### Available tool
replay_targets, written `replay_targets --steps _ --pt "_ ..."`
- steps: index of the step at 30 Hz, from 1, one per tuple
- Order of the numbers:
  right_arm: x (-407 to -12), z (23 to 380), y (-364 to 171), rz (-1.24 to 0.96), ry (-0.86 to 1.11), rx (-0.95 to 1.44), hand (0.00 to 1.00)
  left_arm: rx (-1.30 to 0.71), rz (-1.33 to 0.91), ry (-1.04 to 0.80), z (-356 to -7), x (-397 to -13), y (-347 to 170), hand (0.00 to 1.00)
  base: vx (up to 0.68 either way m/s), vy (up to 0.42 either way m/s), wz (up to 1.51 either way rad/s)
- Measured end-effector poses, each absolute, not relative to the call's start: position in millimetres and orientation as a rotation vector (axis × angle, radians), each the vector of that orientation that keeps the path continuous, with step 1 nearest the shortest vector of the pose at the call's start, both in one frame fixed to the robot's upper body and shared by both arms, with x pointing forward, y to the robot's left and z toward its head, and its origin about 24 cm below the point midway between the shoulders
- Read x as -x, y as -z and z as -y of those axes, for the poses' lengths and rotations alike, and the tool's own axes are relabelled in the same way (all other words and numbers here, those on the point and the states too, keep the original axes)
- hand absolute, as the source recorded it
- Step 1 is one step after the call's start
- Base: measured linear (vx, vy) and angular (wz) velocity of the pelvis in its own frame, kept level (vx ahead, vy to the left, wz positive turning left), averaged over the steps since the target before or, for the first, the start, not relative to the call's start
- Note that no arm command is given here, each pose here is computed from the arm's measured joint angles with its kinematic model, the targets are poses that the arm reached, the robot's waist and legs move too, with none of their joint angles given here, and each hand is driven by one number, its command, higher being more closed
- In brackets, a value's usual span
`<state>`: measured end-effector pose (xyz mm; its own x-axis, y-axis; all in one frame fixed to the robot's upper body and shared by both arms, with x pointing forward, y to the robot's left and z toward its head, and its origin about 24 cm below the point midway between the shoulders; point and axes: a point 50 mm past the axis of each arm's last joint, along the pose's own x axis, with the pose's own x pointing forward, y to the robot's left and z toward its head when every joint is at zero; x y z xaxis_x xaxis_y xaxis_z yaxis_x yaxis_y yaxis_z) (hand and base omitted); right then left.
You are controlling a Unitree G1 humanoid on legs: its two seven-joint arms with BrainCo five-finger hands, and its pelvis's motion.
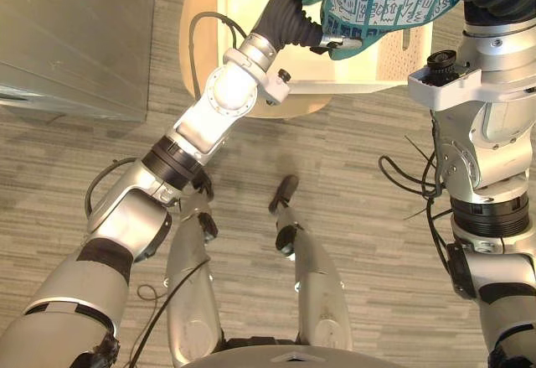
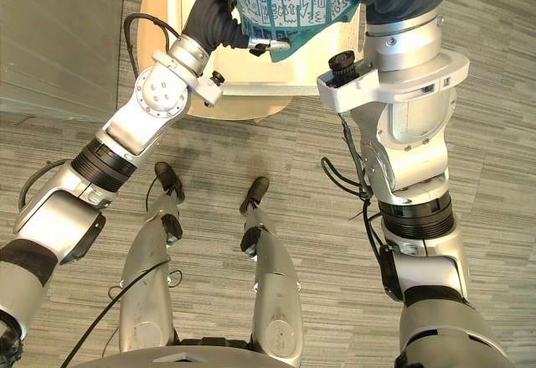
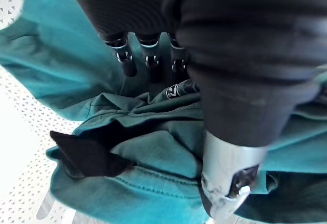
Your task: Pick up the laundry basket with both hands and put the clothes into the washing machine.
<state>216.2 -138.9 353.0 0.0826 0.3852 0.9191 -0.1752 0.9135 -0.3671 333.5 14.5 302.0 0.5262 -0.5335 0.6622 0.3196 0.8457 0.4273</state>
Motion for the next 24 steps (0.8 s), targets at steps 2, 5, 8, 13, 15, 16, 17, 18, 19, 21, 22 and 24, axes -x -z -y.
replay_targets --steps 2,5,8,13,15,16,17,18,19,21,22,24 --pt "-217 135 -348 1.411 -0.446 0.174 1.00 -0.229 0.879 0.503 -13 -333 -304 1.00 0.00 -0.055 -0.04" --pt "-218 131 -345 1.398 -0.464 0.162 1.00 -0.141 0.879 0.463 -15 -333 -309 1.00 -0.01 -0.061 -0.04" --pt "-219 130 -342 1.392 -0.464 0.133 1.00 -0.067 0.895 0.369 -27 -335 -318 1.00 -0.01 -0.067 -0.01" --pt "-223 130 -333 1.349 -0.461 0.123 1.00 0.015 0.918 0.282 -39 -336 -327 1.00 -0.01 -0.054 -0.06" --pt "-224 129 -331 1.343 -0.466 0.117 0.00 0.054 0.945 0.252 -45 -334 -333 1.00 0.00 -0.048 -0.01" --pt "-225 129 -330 1.338 -0.464 0.105 0.00 0.066 0.949 0.235 -48 -335 -334 1.00 0.00 -0.041 0.01" --pt "-225 128 -328 1.333 -0.463 0.097 0.00 0.072 0.948 0.228 -49 -335 -334 1.00 0.01 -0.065 0.03" --pt "-226 129 -325 1.324 -0.460 0.087 0.00 0.086 0.947 0.211 -52 -336 -334 1.00 0.01 -0.044 0.02" --pt "-228 129 -324 1.314 -0.457 0.086 0.00 0.097 0.944 0.194 -55 -337 -334 1.00 0.01 -0.073 0.02" --pt "-228 130 -322 1.308 -0.455 0.084 0.00 0.128 0.942 0.167 -62 -338 -334 1.00 0.01 -0.048 0.00" --pt "-228 130 -322 1.307 -0.454 0.084 0.00 0.140 0.943 0.159 -65 -338 -335 1.00 0.00 -0.047 -0.03" --pt "-231 131 -320 1.292 -0.449 0.083 0.00 0.159 0.936 0.145 -68 -339 -334 1.00 0.01 -0.052 -0.02"
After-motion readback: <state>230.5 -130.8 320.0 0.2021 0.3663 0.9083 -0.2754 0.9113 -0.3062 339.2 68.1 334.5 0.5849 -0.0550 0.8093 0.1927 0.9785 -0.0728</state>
